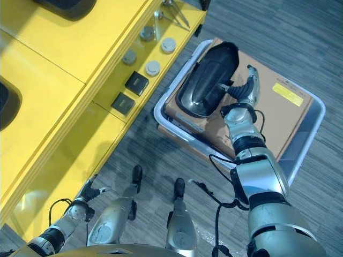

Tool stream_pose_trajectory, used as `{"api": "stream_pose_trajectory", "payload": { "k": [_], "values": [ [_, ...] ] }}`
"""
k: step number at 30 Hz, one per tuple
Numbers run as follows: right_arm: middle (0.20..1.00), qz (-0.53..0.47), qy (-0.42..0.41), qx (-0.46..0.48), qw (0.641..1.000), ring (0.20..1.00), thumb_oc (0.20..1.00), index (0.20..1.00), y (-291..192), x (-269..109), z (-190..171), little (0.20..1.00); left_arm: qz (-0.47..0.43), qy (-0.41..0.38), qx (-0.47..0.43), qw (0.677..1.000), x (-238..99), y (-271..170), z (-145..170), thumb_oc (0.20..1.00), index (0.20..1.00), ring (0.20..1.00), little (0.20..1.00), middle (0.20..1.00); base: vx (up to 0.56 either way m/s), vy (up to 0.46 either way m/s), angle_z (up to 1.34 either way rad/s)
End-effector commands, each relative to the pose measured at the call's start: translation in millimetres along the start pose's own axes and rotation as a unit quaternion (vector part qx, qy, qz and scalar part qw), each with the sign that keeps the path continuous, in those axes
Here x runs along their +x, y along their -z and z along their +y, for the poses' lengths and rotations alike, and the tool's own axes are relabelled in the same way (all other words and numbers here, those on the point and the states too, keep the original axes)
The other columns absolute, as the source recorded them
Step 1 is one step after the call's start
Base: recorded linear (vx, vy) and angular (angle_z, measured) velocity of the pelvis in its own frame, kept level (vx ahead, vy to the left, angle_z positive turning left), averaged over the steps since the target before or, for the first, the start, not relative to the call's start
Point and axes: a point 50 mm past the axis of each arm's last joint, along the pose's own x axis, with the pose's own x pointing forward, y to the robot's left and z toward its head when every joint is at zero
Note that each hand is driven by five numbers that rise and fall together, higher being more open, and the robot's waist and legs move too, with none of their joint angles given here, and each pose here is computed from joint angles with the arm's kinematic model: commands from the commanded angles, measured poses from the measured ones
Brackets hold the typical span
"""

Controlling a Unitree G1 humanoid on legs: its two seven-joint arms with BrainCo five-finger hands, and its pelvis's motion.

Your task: Move parts from the plastic box to the shelf.

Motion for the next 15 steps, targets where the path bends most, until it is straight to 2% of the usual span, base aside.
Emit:
{"api": "stream_pose_trajectory", "payload": {
  "k": [1, 4, 7, 8, 9, 10, 15],
  "values": [
    [1.000, -0.010, 0.031, 0.013, 0.999, 1.000, 1.000, 1.000, -8.7, 13.1, -24.3, 1.000, -0.001, -0.026, -0.029, 0.999, 8.7, -8.4, 12.1, 1.000, 1.000, 1.000, 1.000, 1.000, -0.01, 0.005, 0.18],
    [1.000, 0.026, 0.042, 0.002, 0.999, 1.000, 1.000, 1.000, 5.1, 13.9, -30.6, 1.000, 0.002, -0.015, -0.042, 0.999, 7.1, -9.9, 3.6, 1.000, 1.000, 1.000, 1.000, 1.000, 0.01, 0.008, 0.20],
    [1.000, 0.041, 0.006, -0.018, 0.999, 1.000, 1.000, 1.000, 13.5, 9.9, -21.8, 1.000, 0.005, 0.002, -0.027, 1.000, 5.7, -8.8, -3.5, 1.000, 1.000, 1.000, 1.000, 1.000, 0.04, 0.024, 0.15],
    [0.605, 0.056, -0.020, -0.031, 0.998, 0.605, 0.605, 0.605, 19.5, 6.1, -14.1, 0.605, 0.006, 0.010, -0.021, 1.000, 5.2, -8.6, -7.2, 1.000, 1.000, 1.000, 1.000, 1.000, 0.03, 0.016, 0.12],
    [0.332, 0.055, -0.020, -0.031, 0.998, 0.332, 0.332, 0.332, 19.4, 6.2, -14.1, 0.332, 0.006, 0.010, -0.021, 1.000, 5.2, -8.6, -7.2, 1.000, 1.000, 1.000, 1.000, 1.000, 0.03, 0.012, 0.06],
    [0.200, 0.060, -0.037, -0.052, 0.996, 0.200, 0.200, 0.200, 22.9, 2.9, -7.9, 0.200, 0.008, 0.013, -0.021, 1.000, 4.6, -7.8, -8.5, 1.000, 1.000, 1.000, 1.000, 1.000, 0.00, 0.000, 0.00],
    [0.200, 0.074, -0.055, -0.096, 0.991, 0.200, 0.200, 0.200, 32.3, -5.3, 4.0, 0.200, 0.000, 0.017, -0.012, 1.000, 5.0, -11.4, -10.8, 1.000, 1.000, 1.000, 1.000, 1.000, 0.00, 0.000, 0.00]
  ]
}}
